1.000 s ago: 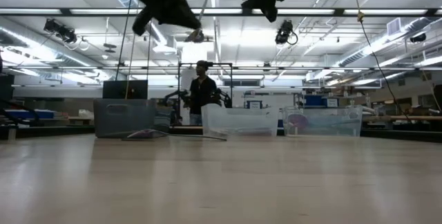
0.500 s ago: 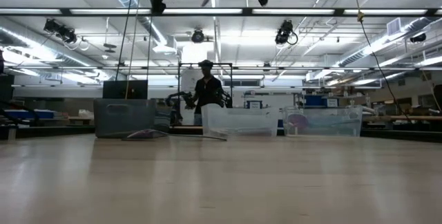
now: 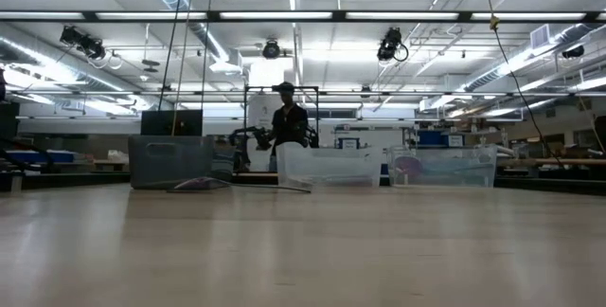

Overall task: Sort silverware by color (type)
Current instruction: Put the gold spoon into the black bin

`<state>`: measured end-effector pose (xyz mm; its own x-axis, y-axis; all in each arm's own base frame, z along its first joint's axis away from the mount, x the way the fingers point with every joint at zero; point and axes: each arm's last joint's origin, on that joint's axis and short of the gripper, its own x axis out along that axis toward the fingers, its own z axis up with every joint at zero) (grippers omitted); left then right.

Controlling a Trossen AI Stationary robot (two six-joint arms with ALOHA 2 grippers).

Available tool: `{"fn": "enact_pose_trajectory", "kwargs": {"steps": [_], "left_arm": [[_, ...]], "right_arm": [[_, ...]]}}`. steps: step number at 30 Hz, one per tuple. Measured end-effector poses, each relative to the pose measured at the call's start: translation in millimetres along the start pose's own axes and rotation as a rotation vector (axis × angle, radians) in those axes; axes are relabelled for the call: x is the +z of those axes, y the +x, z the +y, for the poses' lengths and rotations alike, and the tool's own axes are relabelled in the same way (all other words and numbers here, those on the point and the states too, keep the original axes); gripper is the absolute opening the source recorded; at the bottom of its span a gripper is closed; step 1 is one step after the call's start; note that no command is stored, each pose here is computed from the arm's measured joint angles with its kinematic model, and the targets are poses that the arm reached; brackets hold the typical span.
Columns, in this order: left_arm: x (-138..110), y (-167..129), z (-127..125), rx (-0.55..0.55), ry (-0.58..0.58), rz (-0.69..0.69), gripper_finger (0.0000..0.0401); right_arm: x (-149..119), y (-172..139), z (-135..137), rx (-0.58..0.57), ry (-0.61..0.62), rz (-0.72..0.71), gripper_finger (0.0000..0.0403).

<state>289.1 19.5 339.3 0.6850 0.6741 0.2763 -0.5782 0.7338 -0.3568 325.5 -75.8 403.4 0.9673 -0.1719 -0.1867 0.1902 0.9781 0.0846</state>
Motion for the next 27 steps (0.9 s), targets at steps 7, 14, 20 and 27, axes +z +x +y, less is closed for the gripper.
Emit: {"fn": "enact_pose_trajectory", "kwargs": {"steps": [7, 14, 20, 27], "left_arm": [[3, 2, -1, -0.084, 0.027, -0.021, 0.0008], [4, 2, -1, -0.094, 0.064, -0.025, 0.0008], [6, 1, -1, -0.094, 0.079, -0.033, 0.0008], [6, 1, 0, -0.069, 0.143, -0.035, 0.0008]], "right_arm": [[-2, 3, 2, 0.077, 0.06, 0.007, 0.012], [-2, 1, 1, 0.103, 0.082, 0.024, 0.013], [1, -11, -5, 0.12, 0.095, 0.049, 0.0168], [-1, -3, 2, 0.098, 0.061, 0.036, 0.0214]]}}
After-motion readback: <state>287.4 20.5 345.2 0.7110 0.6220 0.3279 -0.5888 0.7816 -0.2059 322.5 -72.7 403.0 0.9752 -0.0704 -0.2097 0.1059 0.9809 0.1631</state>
